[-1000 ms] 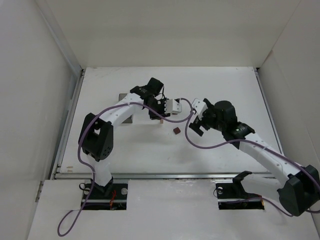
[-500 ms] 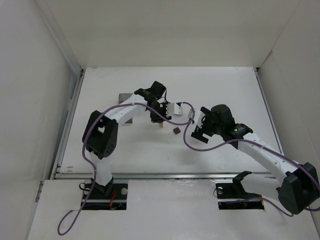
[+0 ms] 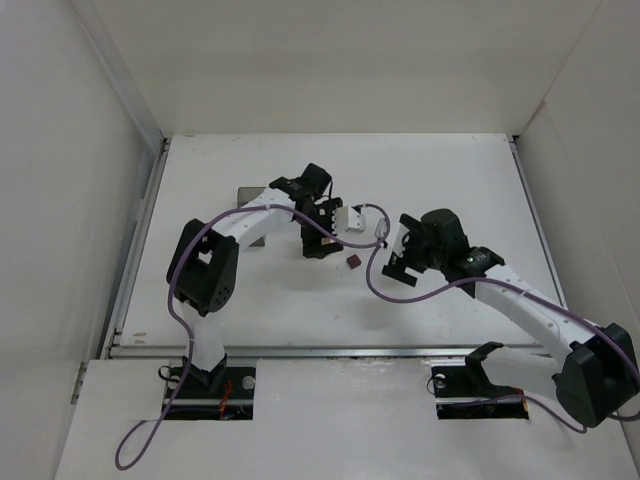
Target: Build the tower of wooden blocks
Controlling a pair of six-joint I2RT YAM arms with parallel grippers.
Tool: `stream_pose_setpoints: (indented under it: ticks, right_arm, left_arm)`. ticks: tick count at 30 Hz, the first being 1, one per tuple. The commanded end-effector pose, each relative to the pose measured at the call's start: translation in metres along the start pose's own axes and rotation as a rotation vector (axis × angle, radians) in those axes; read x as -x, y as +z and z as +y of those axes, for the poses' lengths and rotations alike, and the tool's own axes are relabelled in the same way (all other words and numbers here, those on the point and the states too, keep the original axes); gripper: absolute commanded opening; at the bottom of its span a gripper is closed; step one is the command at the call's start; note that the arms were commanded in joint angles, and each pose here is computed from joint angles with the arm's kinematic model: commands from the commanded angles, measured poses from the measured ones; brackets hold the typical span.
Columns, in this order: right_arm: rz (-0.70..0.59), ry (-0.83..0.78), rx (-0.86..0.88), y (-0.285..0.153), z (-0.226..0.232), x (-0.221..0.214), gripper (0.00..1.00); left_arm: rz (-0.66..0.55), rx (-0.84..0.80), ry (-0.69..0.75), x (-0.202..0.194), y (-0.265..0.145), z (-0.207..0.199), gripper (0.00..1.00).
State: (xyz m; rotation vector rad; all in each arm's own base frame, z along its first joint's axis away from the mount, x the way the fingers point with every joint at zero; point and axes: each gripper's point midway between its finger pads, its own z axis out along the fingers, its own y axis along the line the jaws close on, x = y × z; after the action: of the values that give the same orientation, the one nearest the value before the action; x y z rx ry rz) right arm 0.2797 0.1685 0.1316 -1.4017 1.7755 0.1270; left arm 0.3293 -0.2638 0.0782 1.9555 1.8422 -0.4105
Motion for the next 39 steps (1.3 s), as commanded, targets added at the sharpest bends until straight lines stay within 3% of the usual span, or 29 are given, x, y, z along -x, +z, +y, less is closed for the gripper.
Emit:
stream_pose_setpoints:
  ticks: [1,2,3,19,23,28,39]
  right_arm:
    - [-0.049,-0.02,-0.02,-0.001,-0.011,0.019,1.0]
    - [-0.05,-0.008,-0.021,0.0,-0.013,0.021,1.0]
    - [-0.048,0.007,-0.019,0.003,-0.012,0.021,1.0]
    - [-0.077,0.021,-0.017,0.005,-0.02,0.036,1.0]
    - [-0.106,0.033,-0.04,0.001,-0.024,0.042,1.0]
    - [-0.109,0.054,-0.052,-0.001,-0.024,0.041,1.0]
    - [-0.1,0.052,-0.095,-0.009,-0.031,0.041,1.0]
  left_arm:
    - [-0.032,0.007,-0.004,0.008,-0.008,0.005,0.83]
    - [-0.024,0.012,-0.004,0.007,-0.009,0.006,0.85]
    - [-0.024,0.012,-0.004,0.007,-0.009,0.006,1.0]
    - [-0.095,0.06,0.021,0.037,-0.048,0.02,1.0]
    - [-0.137,0.079,-0.037,0.041,-0.059,0.023,1.0]
    - [-0.127,0.023,-0.09,0.04,-0.043,0.002,1.0]
    - [-0.15,0.083,-0.259,0.038,-0.026,0.012,0.91]
